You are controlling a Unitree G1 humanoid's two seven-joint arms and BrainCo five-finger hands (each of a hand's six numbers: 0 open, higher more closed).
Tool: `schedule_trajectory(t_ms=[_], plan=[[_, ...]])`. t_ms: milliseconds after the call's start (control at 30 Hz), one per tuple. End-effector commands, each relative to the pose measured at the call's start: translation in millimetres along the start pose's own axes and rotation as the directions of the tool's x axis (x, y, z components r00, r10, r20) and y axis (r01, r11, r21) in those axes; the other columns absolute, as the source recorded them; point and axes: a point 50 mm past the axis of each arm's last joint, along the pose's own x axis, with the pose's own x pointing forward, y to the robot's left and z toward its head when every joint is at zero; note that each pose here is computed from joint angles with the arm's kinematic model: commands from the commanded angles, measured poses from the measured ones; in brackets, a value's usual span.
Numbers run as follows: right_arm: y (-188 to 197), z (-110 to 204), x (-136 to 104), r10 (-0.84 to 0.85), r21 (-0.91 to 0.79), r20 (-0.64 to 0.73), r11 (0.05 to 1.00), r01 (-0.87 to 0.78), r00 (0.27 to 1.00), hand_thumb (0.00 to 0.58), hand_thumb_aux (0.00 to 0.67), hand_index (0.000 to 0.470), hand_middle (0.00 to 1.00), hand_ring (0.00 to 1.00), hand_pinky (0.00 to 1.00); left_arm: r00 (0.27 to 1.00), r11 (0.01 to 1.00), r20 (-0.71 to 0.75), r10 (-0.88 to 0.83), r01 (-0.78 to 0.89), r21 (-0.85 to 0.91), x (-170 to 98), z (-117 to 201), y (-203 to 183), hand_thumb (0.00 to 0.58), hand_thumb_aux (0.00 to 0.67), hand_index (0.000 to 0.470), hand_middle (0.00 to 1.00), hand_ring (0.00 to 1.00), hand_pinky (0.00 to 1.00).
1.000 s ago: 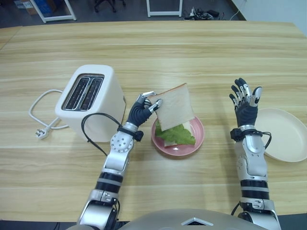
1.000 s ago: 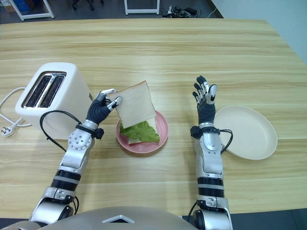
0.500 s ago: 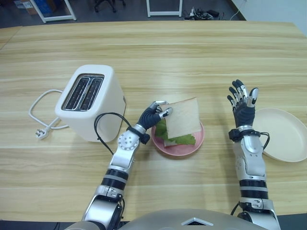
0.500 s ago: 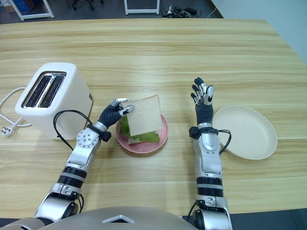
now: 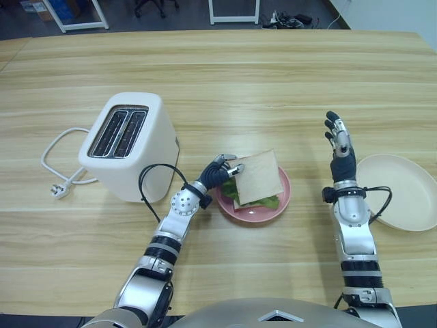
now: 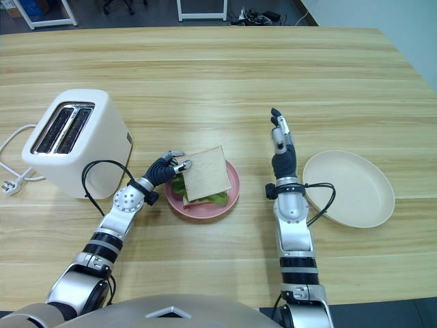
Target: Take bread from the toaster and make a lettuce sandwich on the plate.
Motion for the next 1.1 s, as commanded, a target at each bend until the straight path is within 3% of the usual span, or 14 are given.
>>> schedule_trajectory(t_ms=[33,133,267,733,867,900,933,1033,1100], plan=[[14.5,31.3,-22.3,0.234,-0.503,0.298,0.862,-0.056,0.926,0.0,0.0,0.0,0.0,0.0,0.0,0.994,0.998,-0.101,-0.052,0.055,0.035,-8.6,-17.2,-3.5,0.58,0.67,0.47,1.0,1.0,1.0],[24.8,30.7,-33.4,0.381,-0.708,0.344,0.706,-0.03,0.858,0.0,0.0,0.0,0.0,0.0,0.0,0.994,0.998,-0.104,-0.044,0.048,0.034,-9.5,-17.9,-0.7,0.58,0.67,0.47,1.0,1.0,1.0],[47.8,8.8,-43.0,0.538,-0.86,0.282,0.508,-0.039,0.794,0.0,0.0,0.0,0.0,0.0,0.0,0.992,0.998,-0.114,-0.046,0.05,0.034,-8.6,-18.7,0.6,0.58,0.67,0.47,1.0,1.0,1.0],[100.4,-48.6,-81.7,0.774,-0.902,-0.008,0.268,-0.338,0.634,0.0,0.0,0.0,0.0,0.0,0.0,0.99,0.997,-0.133,-0.041,0.05,0.066,-14.0,-19.2,2.9,0.58,0.67,0.47,1.0,1.0,1.0],[112.6,-73.1,-105.5,0.844,-0.838,-0.183,0.133,-0.529,0.503,0.0,0.0,0.0,0.0,0.0,0.0,0.99,0.988,-0.135,-0.032,0.051,0.143,-14.8,-16.1,1.0,0.58,0.67,0.47,1.0,1.0,1.0],[114.1,-78.6,-113.1,0.857,-0.817,-0.228,0.09,-0.57,0.463,0.0,0.0,0.0,0.0,0.0,0.0,0.991,0.978,-0.133,0.026,0.003,0.208,-14.2,-14.0,4.3,0.501,0.423,0.297,0.76,0.76,0.76],[114.8,-83.0,-120.0,0.865,-0.796,-0.263,0.056,-0.602,0.427,0.0,0.0,0.0,0.0,0.0,0.0,0.989,0.959,-0.125,0.079,-0.041,0.281,-13.5,-11.0,7.6,0.0,0.0,0.0,0.0,0.0,0.0],[115.6,-87.9,-131.8,0.875,-0.76,-0.297,0.025,-0.65,0.381,0.0,0.0,0.0,0.0,0.0,0.0,0.957,0.838,-0.03,0.288,-0.237,0.492,-10.1,6.8,24.8,0.0,0.0,0.0,0.0,0.0,0.0],[113.0,-89.0,-132.4,0.872,-0.755,-0.297,0.035,-0.655,0.39,0.0,0.0,0.0,0.0,0.0,0.0,0.887,0.689,0.137,0.441,-0.432,0.582,-14.9,34.2,42.0,0.0,0.0,0.0,0.0,0.0,0.0]])
